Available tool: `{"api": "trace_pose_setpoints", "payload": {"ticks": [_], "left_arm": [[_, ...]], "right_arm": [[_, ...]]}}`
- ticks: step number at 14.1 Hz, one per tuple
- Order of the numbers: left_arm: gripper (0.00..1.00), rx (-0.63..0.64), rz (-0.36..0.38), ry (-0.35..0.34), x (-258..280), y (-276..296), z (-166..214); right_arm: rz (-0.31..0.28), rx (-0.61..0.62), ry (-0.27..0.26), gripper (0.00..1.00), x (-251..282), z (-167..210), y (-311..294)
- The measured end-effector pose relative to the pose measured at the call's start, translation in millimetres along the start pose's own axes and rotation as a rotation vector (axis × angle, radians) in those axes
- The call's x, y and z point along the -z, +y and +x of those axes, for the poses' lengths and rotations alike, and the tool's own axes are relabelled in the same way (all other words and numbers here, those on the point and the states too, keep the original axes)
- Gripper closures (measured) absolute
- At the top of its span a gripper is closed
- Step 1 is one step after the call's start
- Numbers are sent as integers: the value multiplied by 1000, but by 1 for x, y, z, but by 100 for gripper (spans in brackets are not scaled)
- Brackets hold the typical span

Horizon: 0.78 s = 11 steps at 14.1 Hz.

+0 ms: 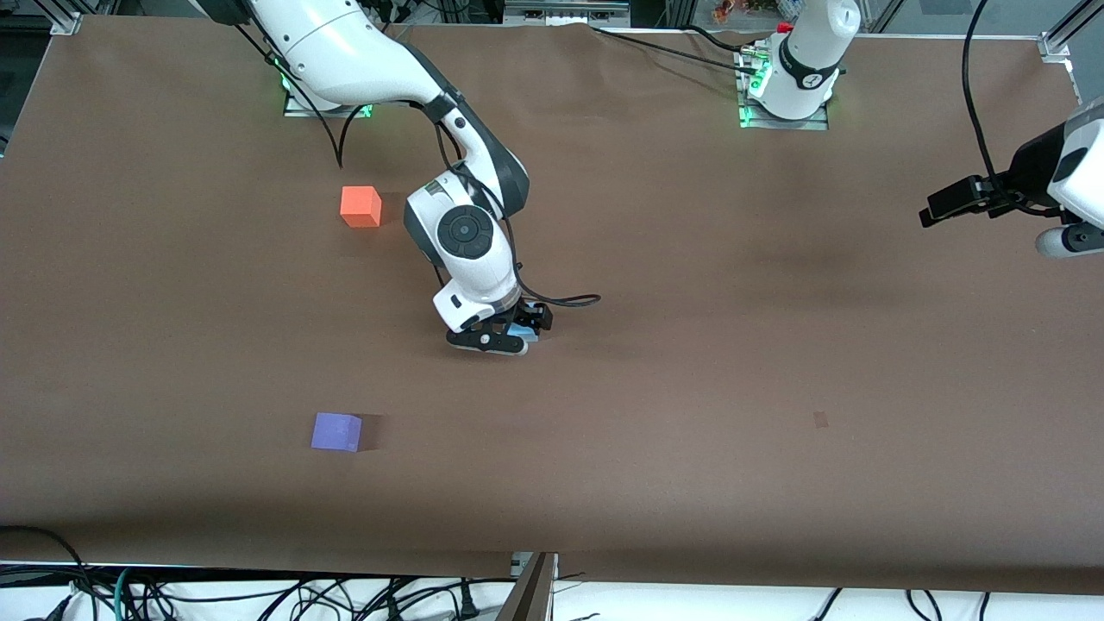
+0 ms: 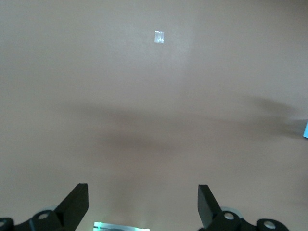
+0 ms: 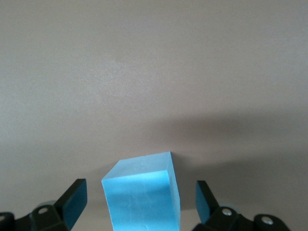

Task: Place blue block between orange and purple blocks
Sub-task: 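Grasp the blue cube with the right gripper while the left gripper withdraws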

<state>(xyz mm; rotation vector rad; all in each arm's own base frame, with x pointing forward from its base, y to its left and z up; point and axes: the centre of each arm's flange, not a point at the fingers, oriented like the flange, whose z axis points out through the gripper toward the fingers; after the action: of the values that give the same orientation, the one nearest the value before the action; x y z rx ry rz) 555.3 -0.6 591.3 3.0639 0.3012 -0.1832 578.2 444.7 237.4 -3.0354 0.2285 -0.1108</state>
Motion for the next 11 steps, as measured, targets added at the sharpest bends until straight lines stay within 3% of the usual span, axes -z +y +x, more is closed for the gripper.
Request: {"api": "trace_pose_setpoints", "payload": {"ticks": [4, 8, 9, 11], "left_arm": [[0, -57, 22, 56, 4, 8, 4], [0, -86, 19, 68, 4, 7, 6], [0, -89, 19, 68, 4, 8, 6], [0, -94, 19, 69, 3, 10, 6]], "right_arm": [[-1, 19, -3, 0, -18, -11, -7], [-6, 28, 0, 1, -21, -13, -8], [-6, 29, 1, 4, -21, -12, -8], [-6, 30, 2, 25, -20, -12, -8]]}}
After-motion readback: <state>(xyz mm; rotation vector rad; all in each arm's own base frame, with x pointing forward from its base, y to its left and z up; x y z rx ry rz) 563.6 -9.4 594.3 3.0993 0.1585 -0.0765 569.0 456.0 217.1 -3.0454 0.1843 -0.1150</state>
